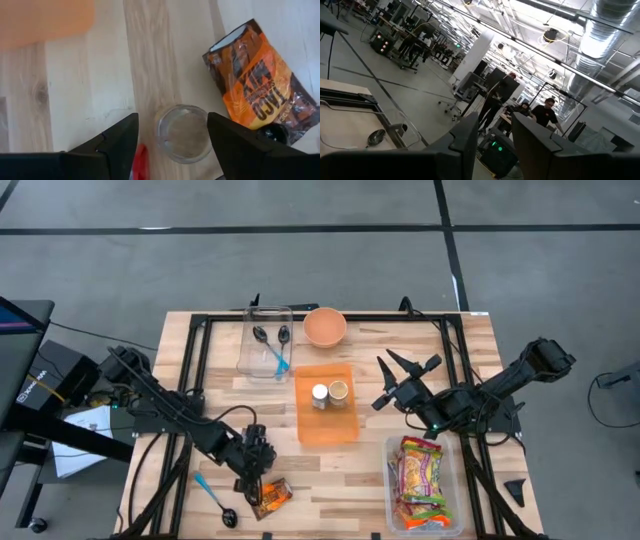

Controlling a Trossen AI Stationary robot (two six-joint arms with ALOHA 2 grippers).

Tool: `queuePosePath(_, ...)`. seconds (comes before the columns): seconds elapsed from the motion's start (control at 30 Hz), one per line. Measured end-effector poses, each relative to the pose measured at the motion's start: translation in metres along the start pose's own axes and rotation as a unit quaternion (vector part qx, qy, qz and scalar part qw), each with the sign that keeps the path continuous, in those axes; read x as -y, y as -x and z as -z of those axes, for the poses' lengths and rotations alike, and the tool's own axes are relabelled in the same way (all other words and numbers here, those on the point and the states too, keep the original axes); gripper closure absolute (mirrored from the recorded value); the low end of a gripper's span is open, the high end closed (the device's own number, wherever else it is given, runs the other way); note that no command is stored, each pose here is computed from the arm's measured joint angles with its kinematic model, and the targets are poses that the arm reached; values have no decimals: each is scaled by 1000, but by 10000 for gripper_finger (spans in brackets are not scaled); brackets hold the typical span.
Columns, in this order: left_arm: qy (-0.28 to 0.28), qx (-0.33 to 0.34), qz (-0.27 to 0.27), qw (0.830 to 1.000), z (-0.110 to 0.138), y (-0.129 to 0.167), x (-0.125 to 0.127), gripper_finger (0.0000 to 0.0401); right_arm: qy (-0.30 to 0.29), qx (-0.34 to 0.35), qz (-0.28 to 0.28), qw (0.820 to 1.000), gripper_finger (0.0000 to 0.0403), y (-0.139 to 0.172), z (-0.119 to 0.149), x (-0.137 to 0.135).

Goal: Pick & Place Food Item
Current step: Put the brown seasoning bottle into the orange bin

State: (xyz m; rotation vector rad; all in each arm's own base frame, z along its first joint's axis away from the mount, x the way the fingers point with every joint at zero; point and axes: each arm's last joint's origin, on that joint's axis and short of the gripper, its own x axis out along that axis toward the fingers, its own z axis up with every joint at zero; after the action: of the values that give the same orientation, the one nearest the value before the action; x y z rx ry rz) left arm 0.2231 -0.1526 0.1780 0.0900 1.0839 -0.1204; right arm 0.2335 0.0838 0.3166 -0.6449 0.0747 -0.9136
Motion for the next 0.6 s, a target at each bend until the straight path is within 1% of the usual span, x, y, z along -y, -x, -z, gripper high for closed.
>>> queuePosePath(0.27,2,4,2,1000,-1,0,0,169,0,0,0,1000,288,0,0,0)
queuePosePath(0.47,13,-6,25,1000,0,0,2,169,0,0,0,1000,288,0,0,0)
queuePosePath(0.6,14,-6,27,1000,0,0,3,169,0,0,0,1000,288,0,0,0)
